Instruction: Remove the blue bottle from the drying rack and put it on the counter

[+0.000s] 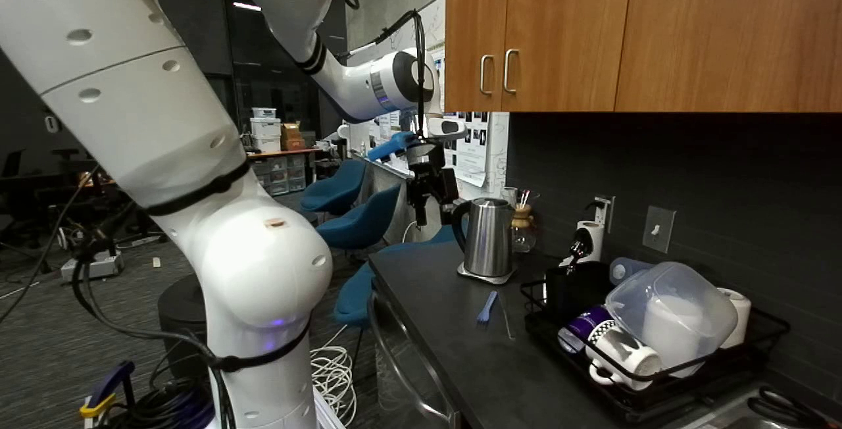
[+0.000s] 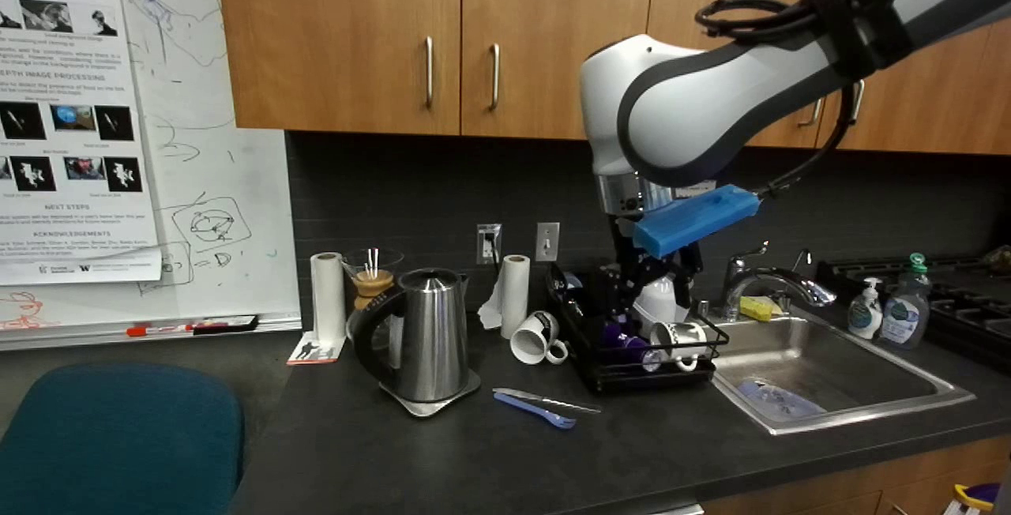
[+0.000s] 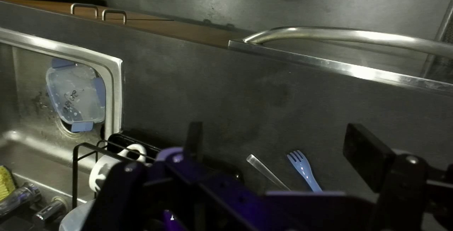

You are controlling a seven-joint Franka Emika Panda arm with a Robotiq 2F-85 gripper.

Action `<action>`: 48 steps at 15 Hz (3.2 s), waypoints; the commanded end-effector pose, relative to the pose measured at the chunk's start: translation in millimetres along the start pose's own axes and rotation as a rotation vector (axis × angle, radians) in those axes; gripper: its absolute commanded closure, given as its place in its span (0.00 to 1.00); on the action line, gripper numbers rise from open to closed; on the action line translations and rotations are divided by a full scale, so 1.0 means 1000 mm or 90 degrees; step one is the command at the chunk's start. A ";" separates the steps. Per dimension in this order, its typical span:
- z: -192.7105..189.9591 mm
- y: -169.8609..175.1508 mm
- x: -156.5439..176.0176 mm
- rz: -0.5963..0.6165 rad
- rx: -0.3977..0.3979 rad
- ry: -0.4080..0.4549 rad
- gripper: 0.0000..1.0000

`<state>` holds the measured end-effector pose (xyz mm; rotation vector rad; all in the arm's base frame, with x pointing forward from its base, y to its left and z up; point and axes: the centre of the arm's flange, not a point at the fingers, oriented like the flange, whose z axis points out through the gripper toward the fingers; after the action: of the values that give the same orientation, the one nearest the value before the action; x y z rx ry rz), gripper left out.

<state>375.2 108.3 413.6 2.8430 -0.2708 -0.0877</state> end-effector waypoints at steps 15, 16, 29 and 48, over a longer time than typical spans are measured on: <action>0.008 -0.009 -0.001 -0.009 0.001 -0.008 0.00; 0.014 -0.014 -0.001 -0.013 0.001 -0.014 0.00; 0.097 -0.002 0.061 0.011 -0.101 -0.011 0.00; 0.083 0.010 0.171 0.060 0.026 -0.061 0.00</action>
<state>533.9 42.9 331.7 2.8658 -0.4308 -0.2007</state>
